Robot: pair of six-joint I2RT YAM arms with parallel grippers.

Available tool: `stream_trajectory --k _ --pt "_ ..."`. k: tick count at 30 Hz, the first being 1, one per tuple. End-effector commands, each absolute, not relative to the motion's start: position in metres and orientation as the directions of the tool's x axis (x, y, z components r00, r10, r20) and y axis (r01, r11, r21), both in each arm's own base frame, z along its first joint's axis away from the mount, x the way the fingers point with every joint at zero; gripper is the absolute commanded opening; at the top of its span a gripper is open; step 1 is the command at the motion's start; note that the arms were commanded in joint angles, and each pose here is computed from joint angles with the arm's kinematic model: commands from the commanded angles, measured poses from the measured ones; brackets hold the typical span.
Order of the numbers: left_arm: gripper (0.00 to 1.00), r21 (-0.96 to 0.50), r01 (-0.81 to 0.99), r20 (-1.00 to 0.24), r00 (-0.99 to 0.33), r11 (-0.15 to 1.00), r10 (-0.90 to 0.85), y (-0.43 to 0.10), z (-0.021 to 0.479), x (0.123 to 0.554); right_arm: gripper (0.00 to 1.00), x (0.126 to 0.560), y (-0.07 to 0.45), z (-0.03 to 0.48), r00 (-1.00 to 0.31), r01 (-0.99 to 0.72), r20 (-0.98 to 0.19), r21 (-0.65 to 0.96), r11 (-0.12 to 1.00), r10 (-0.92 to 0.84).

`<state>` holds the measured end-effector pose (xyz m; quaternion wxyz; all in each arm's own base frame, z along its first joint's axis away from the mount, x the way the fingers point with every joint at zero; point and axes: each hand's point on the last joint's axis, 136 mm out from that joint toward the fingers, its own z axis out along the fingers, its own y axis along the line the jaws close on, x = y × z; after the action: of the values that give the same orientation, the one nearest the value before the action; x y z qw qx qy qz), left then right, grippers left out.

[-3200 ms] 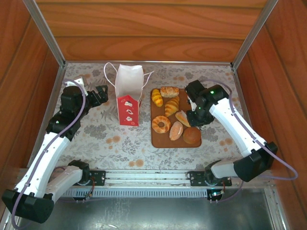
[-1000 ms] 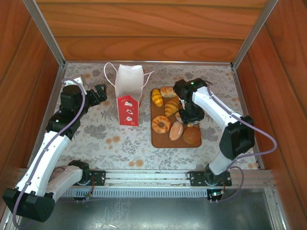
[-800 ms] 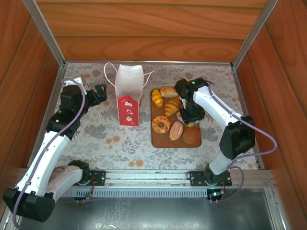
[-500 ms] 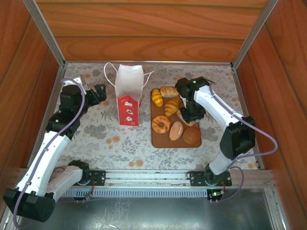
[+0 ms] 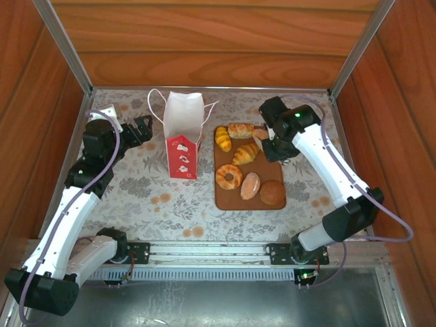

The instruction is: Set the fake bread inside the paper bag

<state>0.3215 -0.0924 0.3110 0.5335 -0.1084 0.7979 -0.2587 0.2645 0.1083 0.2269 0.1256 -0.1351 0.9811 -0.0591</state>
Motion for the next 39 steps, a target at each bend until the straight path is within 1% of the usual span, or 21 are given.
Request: stream_trajectory --k 1,3,8,11,16,18,20,24,29,32,35,36,39 --pt "1.00 -0.578 0.197 -0.787 -0.390 0.792 -0.478 -0.107 0.336 0.325 0.24 0.270 0.101 0.261 -0.905 -0.200 -0.350 -0.153 0.968 -0.243" --pt "0.98 -0.594 0.207 -0.774 -0.412 0.778 -0.481 -0.113 0.334 0.329 0.24 0.272 0.104 0.276 -0.883 -0.201 -0.406 -0.124 0.972 -0.235" --pt "0.95 -0.663 0.205 -0.714 -0.464 0.720 -0.524 -0.126 0.322 0.344 0.23 0.273 0.125 0.313 -0.803 -0.267 -0.551 -0.005 0.964 -0.225" --pt "0.94 -0.690 0.193 -0.681 -0.500 0.698 -0.535 -0.133 0.315 0.351 0.23 0.273 0.138 0.335 -0.757 -0.311 -0.615 0.042 0.949 -0.221" --pt "0.93 -0.730 0.147 -0.627 -0.533 0.667 -0.569 -0.136 0.305 0.360 0.23 0.274 0.162 0.373 -0.677 -0.388 -0.699 0.070 0.919 -0.232" --pt "0.90 -0.740 0.149 -0.613 -0.550 0.656 -0.567 -0.140 0.303 0.362 0.23 0.274 0.176 0.389 -0.638 -0.428 -0.734 0.089 0.899 -0.231" --pt "0.86 -0.747 0.150 -0.602 -0.568 0.648 -0.562 -0.144 0.301 0.363 0.23 0.274 0.187 0.404 -0.606 -0.460 -0.762 0.102 0.882 -0.228" --pt "0.80 -0.762 0.133 -0.575 -0.588 0.634 -0.568 -0.148 0.295 0.365 0.22 0.272 0.215 0.425 -0.564 -0.527 -0.792 0.126 0.840 -0.234" --pt "0.75 -0.778 0.105 -0.543 -0.609 0.620 -0.578 -0.151 0.287 0.368 0.22 0.268 0.255 0.435 -0.520 -0.617 -0.809 0.133 0.776 -0.275" --pt "0.73 -0.782 0.100 -0.535 -0.615 0.615 -0.580 -0.153 0.286 0.369 0.23 0.267 0.278 0.435 -0.500 -0.657 -0.811 0.127 0.743 -0.304" --pt "0.69 -0.781 0.099 -0.535 -0.617 0.617 -0.577 -0.153 0.284 0.368 0.23 0.264 0.297 0.436 -0.488 -0.689 -0.809 0.127 0.714 -0.327" --pt "0.65 -0.780 0.101 -0.536 -0.619 0.618 -0.575 -0.153 0.283 0.367 0.23 0.270 0.310 0.422 -0.502 -0.695 -0.788 0.124 0.708 -0.356" --pt "0.60 -0.779 0.107 -0.536 -0.625 0.618 -0.567 -0.155 0.282 0.367 0.23 0.272 0.327 0.409 -0.508 -0.709 -0.768 0.115 0.695 -0.391"
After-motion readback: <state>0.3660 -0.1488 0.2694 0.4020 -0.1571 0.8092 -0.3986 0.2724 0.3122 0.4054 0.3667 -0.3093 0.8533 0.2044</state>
